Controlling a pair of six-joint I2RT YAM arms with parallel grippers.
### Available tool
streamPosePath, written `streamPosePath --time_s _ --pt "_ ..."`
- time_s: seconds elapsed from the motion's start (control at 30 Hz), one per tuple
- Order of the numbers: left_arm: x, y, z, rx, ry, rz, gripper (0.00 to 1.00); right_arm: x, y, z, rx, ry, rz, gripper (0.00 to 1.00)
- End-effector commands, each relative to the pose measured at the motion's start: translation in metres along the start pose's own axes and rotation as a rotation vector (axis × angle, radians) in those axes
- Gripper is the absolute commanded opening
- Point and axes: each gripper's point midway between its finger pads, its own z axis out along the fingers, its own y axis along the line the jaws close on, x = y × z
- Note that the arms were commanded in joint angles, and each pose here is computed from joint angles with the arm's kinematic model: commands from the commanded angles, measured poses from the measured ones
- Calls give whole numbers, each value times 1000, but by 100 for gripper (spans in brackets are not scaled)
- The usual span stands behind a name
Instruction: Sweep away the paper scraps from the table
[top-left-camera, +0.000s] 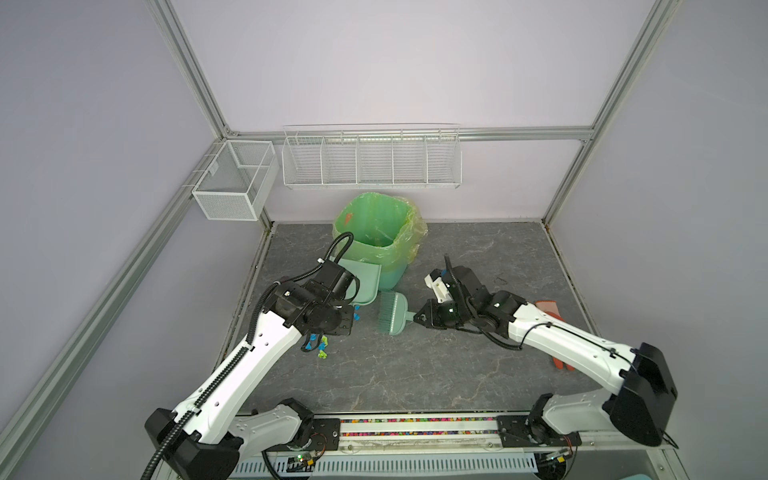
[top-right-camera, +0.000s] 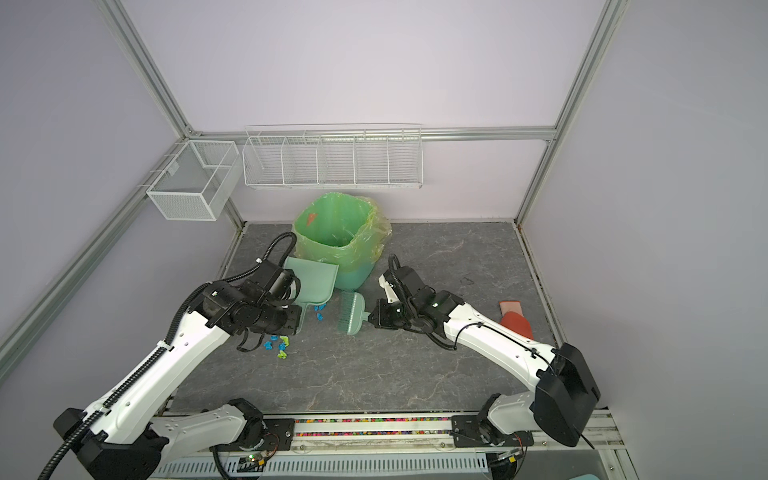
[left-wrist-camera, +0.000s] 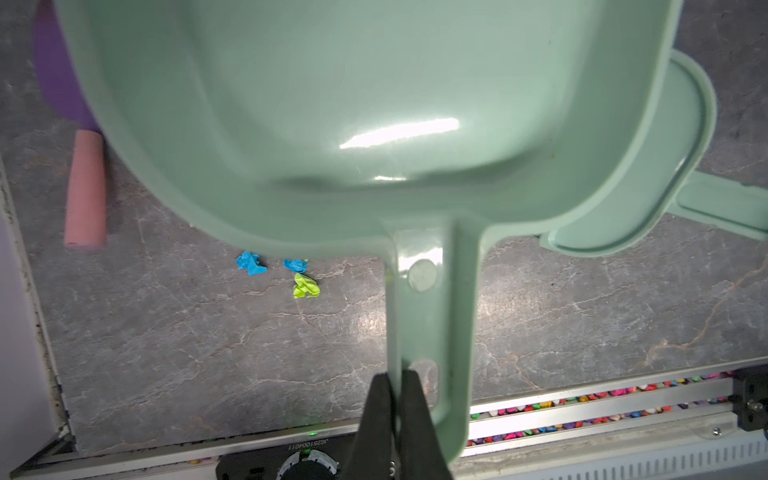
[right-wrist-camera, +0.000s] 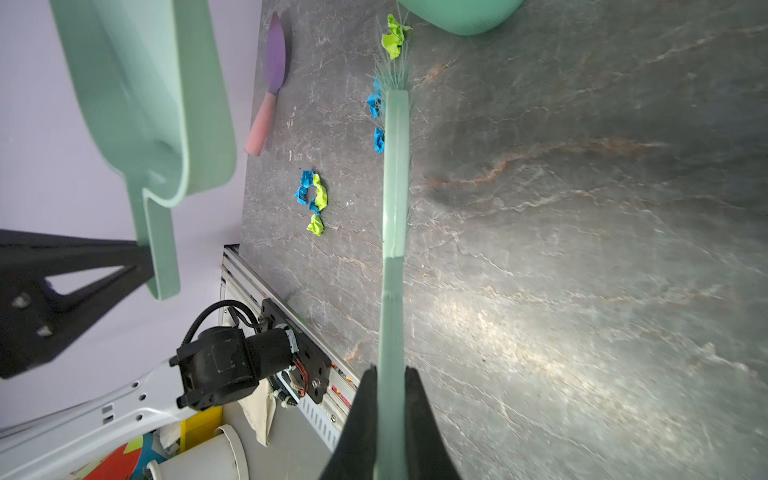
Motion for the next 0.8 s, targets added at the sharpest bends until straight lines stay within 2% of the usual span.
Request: streamPosePath --time_s 0.0,0.17,0.33,0.77 --pt "-2 -7 7 58 0 -32 0 -14 31 11 -85 -18 6 7" --pt "2 11 24 63 43 -96 0 -22 51 43 -137 24 31 7" --pt "-6 31 22 63 25 -156 0 -34 61 72 -166 43 72 7" --pt "-3 41 26 34 62 -141 0 -64 57 140 -183 33 241 7"
